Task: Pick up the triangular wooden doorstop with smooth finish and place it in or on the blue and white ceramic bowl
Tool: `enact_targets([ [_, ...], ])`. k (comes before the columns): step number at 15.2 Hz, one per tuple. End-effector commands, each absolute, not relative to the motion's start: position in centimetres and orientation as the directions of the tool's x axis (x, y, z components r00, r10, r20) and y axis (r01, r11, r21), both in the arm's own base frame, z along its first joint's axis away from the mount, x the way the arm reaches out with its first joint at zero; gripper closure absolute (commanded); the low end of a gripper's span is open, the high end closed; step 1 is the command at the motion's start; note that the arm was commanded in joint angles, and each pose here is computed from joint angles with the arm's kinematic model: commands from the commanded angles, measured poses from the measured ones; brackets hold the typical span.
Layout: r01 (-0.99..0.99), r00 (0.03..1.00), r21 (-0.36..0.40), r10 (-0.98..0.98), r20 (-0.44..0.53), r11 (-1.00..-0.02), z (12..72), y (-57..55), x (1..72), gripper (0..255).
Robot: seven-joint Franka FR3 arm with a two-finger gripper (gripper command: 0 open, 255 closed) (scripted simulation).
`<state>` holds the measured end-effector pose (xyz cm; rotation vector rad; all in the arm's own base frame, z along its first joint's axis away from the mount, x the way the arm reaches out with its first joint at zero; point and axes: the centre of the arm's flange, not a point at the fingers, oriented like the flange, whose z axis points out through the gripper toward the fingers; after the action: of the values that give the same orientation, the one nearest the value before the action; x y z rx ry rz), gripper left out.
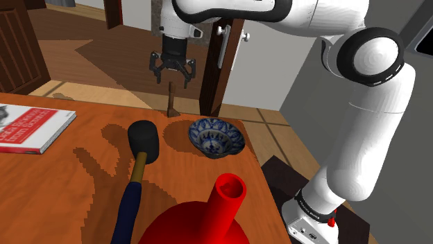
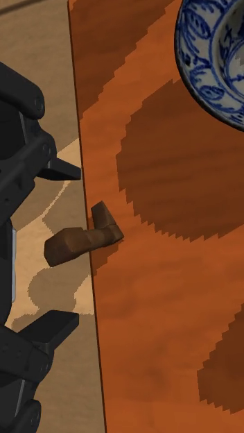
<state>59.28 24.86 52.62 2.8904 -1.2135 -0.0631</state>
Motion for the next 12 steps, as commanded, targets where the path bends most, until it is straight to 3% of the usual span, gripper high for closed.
enact_targets([
  [1, -0.714, 0.699, 0.021, -0.714, -0.035, -0.700, 51.30, 24.80, 59.33, 0],
  [9, -0.714, 0.699, 0.021, -0.714, -0.035, -0.700, 51.31, 24.80, 59.33, 0],
  [10, -0.714, 0.699, 0.021, -0.714, -0.035, -0.700, 51.31, 24.80, 59.33, 255],
  [12, -0.714, 0.699, 0.021, -0.714, -0.035, -0.700, 51.31, 24.80, 59.33, 255],
])
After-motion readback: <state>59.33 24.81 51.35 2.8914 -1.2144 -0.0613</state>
